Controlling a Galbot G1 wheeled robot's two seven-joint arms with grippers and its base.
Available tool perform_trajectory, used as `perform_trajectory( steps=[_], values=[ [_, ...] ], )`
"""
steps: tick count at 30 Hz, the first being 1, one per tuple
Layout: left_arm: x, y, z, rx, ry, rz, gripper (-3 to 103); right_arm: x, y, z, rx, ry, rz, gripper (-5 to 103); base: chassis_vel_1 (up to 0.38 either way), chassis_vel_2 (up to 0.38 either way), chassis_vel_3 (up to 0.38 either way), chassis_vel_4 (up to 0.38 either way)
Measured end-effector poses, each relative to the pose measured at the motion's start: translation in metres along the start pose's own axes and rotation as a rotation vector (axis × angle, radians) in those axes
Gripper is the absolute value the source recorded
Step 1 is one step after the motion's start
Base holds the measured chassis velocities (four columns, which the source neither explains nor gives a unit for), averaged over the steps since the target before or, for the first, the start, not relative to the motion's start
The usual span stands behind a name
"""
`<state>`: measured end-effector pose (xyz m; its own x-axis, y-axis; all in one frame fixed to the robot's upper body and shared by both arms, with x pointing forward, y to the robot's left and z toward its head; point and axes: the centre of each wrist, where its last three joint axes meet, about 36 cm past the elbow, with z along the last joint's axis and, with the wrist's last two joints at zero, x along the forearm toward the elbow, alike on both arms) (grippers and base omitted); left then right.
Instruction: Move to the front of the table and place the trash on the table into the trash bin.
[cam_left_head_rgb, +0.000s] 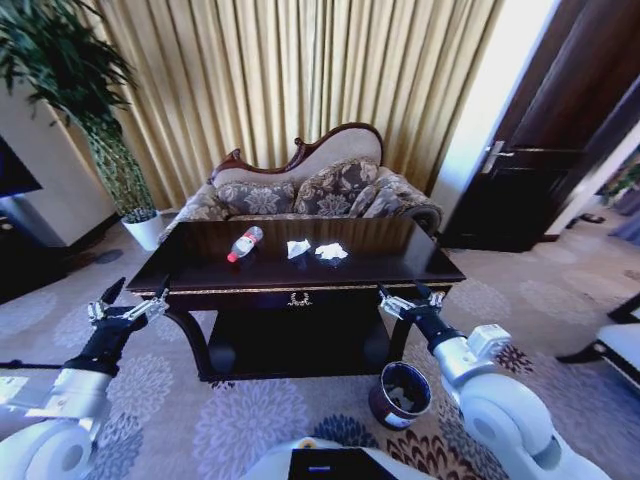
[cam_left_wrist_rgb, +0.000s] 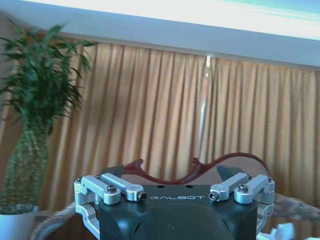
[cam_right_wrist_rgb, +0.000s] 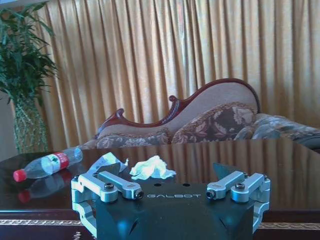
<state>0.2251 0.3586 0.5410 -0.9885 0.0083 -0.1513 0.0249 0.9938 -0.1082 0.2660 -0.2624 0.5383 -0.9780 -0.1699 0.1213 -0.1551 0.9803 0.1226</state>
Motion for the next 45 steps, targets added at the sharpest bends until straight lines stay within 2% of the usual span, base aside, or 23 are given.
perform_trajectory(
  steps=[45],
  values=[
    [-0.0012,-0.0019,-0.0008,-0.040,0.004,0.006,100,-0.0045,-0.0028,0.0047,0.001,-0.012,0.020,100,0.001,0.001,0.001,0.001]
  ],
)
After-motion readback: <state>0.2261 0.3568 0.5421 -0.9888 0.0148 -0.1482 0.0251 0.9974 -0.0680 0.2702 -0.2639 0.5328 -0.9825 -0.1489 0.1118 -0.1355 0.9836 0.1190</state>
